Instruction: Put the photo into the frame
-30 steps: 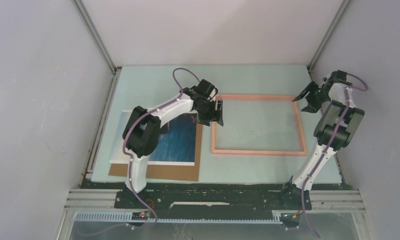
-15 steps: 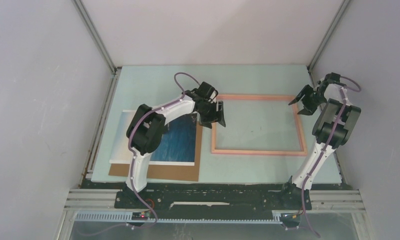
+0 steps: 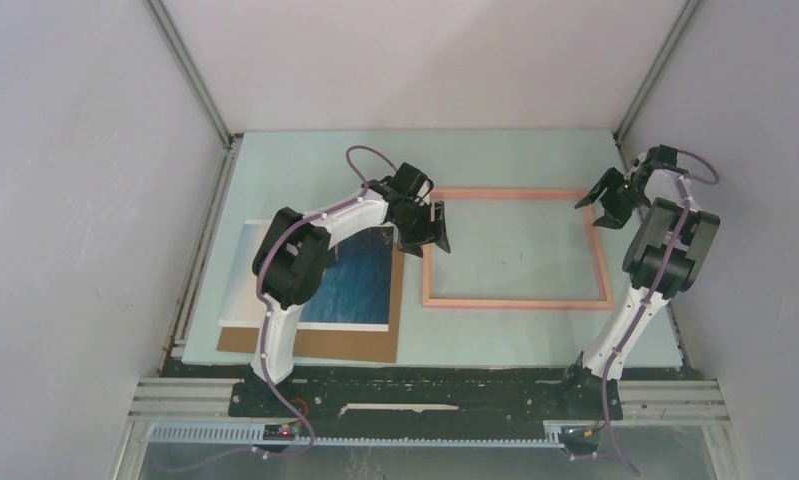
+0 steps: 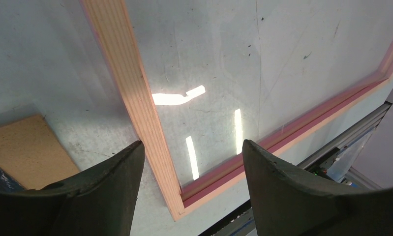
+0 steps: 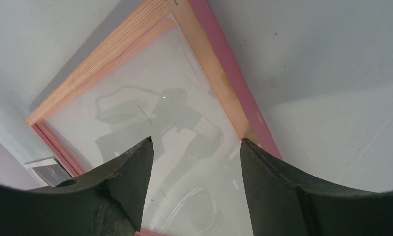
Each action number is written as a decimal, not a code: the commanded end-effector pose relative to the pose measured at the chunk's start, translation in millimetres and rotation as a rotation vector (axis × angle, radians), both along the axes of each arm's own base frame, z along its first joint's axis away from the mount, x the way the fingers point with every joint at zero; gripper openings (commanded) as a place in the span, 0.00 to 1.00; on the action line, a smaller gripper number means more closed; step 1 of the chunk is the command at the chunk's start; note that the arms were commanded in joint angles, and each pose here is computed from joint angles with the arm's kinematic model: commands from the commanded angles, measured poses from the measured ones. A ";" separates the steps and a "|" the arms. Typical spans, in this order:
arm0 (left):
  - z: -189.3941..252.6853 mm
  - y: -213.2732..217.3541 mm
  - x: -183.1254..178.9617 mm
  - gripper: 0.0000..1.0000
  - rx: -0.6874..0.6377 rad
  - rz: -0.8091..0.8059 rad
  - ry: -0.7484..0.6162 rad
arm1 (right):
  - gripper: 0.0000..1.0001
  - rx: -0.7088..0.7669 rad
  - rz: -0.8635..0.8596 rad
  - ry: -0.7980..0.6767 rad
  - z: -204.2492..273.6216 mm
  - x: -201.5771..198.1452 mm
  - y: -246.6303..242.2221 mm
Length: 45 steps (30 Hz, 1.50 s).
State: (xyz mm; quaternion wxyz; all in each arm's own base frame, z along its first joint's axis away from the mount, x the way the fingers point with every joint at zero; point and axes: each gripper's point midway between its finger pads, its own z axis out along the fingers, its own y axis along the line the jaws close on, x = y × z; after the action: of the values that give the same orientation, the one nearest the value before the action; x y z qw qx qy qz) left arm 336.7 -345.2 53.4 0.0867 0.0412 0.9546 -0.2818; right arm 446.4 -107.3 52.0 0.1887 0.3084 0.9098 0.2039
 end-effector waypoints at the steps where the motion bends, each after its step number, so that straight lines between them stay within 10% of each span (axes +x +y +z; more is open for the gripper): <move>1: -2.5 -14.6 6.8 0.76 -0.045 -0.021 -0.037 | 0.72 0.140 0.047 -0.046 21.2 0.9 41.2; 21: 84.8 27.7 8.9 0.80 -0.126 0.015 -0.183 | 0.75 -0.269 -0.070 0.001 53.4 -5.1 -20.4; 38: 91.1 95.1 -23.4 0.80 -0.188 0.217 -0.249 | 0.72 -0.108 0.415 -0.069 64.9 -63.2 288.5; 45: 94.7 141.7 -34.0 0.79 -0.183 0.436 -0.321 | 0.55 -0.172 0.437 -0.029 52.8 -92.9 361.4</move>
State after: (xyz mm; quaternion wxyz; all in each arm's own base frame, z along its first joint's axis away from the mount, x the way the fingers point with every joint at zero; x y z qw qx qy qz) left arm 295.8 -226.5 126.8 0.2338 -0.0776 0.9123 -0.3272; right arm 351.0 232.1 96.1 0.1540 0.0494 0.9691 0.1864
